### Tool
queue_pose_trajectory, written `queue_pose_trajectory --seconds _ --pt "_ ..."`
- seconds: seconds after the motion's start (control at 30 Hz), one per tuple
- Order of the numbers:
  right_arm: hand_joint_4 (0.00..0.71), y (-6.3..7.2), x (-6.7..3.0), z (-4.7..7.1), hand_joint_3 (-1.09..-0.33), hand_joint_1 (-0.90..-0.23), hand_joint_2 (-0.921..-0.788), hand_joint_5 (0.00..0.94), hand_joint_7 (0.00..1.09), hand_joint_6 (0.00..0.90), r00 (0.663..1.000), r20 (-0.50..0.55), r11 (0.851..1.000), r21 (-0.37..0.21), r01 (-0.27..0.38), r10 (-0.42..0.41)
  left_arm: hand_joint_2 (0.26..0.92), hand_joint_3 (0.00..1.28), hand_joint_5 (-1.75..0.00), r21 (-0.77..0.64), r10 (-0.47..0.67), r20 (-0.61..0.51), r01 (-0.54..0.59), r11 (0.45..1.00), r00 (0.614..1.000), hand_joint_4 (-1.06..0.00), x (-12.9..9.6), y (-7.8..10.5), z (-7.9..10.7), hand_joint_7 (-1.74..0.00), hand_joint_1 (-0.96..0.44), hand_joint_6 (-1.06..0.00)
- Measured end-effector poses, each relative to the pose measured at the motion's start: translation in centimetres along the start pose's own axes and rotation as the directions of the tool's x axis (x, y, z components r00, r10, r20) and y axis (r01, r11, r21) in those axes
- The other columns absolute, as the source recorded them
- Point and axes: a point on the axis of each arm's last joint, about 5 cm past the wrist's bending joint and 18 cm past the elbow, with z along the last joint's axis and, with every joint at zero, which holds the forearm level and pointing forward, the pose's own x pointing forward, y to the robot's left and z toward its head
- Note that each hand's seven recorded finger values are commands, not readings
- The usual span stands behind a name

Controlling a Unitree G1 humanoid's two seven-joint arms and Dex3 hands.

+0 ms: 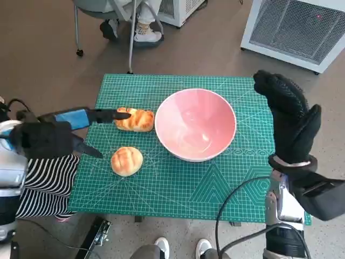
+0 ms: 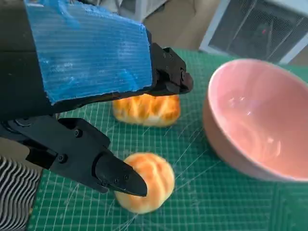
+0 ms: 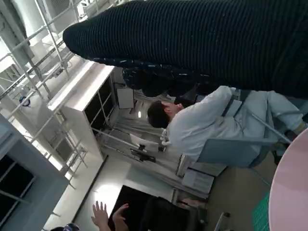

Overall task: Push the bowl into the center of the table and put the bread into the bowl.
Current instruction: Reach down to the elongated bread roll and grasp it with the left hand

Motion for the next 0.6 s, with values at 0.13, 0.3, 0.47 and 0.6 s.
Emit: queue_pose_trajectory --seconds 0.13,0.3,0.47,0.6 --pt "0.204 -0.1 0.00 0.0 -0.693 -0.677 -0.921 0.006 0.29 0.181 1.000 -0.005 1.000 0.002 0.002 -0.002 0.786 0.00 -0.01 0.018 0.066 0.015 -0.066 0.998 0.998 -0.17 0.5 -0.3 -0.2 -0.01 -0.14 -0.33" --pt "0.205 -0.1 0.01 0.0 -0.693 -0.677 -0.921 0.005 0.30 0.180 1.000 -0.008 1.000 0.003 0.004 -0.004 0.779 0.00 -0.01 0.051 0.171 0.042 -0.173 0.984 0.984 -0.20 1.7 -0.9 -0.4 -0.02 -0.16 -0.36" --pt "0.205 -0.1 0.01 -0.2 -0.692 -0.679 -0.921 0.005 0.30 0.178 1.000 -0.016 1.000 0.006 0.006 -0.005 0.781 0.00 -0.01 0.070 0.225 0.059 -0.229 0.971 0.973 -0.22 3.3 -1.1 -0.3 -0.02 -0.19 -0.38" --pt "0.206 -0.1 -0.07 -0.4 -0.692 -0.678 -0.921 0.004 0.30 0.176 1.000 -0.025 1.000 0.007 0.008 -0.007 0.787 0.00 -0.01 0.069 0.233 0.055 -0.236 0.969 0.971 -0.22 4.8 -0.9 -0.1 -0.01 -0.18 -0.38"
